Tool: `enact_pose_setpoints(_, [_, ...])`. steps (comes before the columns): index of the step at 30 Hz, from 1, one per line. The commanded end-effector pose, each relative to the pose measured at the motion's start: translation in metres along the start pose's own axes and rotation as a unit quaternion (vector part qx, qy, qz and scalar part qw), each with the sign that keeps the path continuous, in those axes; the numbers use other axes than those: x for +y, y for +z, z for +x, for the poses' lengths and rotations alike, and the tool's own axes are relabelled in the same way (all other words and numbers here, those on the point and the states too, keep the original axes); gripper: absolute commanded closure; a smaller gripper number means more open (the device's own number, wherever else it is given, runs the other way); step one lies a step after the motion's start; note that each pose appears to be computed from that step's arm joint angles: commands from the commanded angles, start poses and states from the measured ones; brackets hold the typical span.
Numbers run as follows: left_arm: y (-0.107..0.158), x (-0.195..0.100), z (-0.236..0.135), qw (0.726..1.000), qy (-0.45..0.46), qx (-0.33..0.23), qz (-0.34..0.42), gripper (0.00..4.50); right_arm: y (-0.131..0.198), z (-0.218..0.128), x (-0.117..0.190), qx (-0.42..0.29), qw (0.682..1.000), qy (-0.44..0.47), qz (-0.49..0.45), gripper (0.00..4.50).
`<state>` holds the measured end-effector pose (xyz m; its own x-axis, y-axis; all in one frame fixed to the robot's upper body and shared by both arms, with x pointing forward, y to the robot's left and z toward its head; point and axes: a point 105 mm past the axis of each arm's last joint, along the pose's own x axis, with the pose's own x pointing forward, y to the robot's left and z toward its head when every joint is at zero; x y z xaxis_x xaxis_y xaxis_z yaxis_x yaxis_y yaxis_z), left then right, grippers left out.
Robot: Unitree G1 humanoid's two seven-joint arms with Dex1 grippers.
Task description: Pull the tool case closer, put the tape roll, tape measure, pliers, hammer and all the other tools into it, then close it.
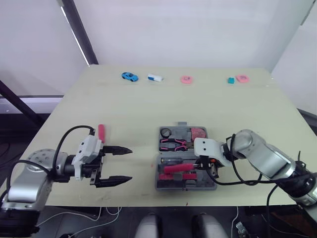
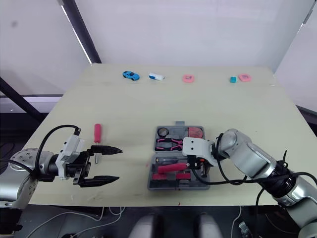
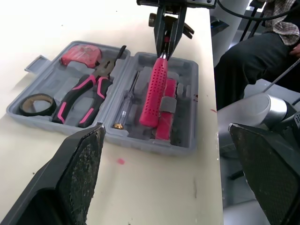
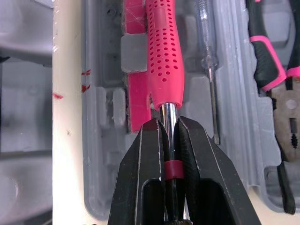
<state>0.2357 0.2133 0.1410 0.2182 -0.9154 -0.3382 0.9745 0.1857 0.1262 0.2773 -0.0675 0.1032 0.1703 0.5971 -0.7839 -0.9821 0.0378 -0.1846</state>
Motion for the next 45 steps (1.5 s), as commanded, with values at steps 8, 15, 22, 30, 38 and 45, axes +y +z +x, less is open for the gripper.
enact_pose_setpoints(8, [0.002, 0.002, -0.006, 1.0, -0.005, 0.011, 0.02, 0.0, 0.018, 0.011, -0.003, -0.015, 1.0, -0.019, -0.018, 4.47])
enact_pose_setpoints(15, [0.002, 0.002, -0.003, 1.0, -0.006, 0.009, 0.021, 0.0, 0.018, 0.016, -0.003, -0.02, 1.0, -0.019, -0.015, 4.47])
enact_pose_setpoints(22, [0.002, 0.0, -0.001, 1.0, -0.007, 0.005, 0.019, 0.0, 0.015, 0.015, -0.008, -0.024, 0.999, -0.035, -0.019, 2.75])
enact_pose_setpoints(30, [0.002, 0.002, 0.003, 1.0, -0.006, -0.001, 0.021, 0.0, 0.015, 0.01, -0.009, -0.045, 0.998, -0.038, -0.01, 2.24])
enact_pose_setpoints(38, [0.002, 0.002, 0.004, 1.0, -0.006, -0.005, 0.021, 0.0, 0.026, 0.007, -0.006, -0.139, 0.99, -0.03, 0.0, 2.46])
enact_pose_setpoints(45, [0.003, 0.003, 0.005, 1.0, -0.006, -0.006, 0.023, 0.0, 0.024, 0.017, -0.008, -0.182, 0.983, -0.037, -0.01, 4.47])
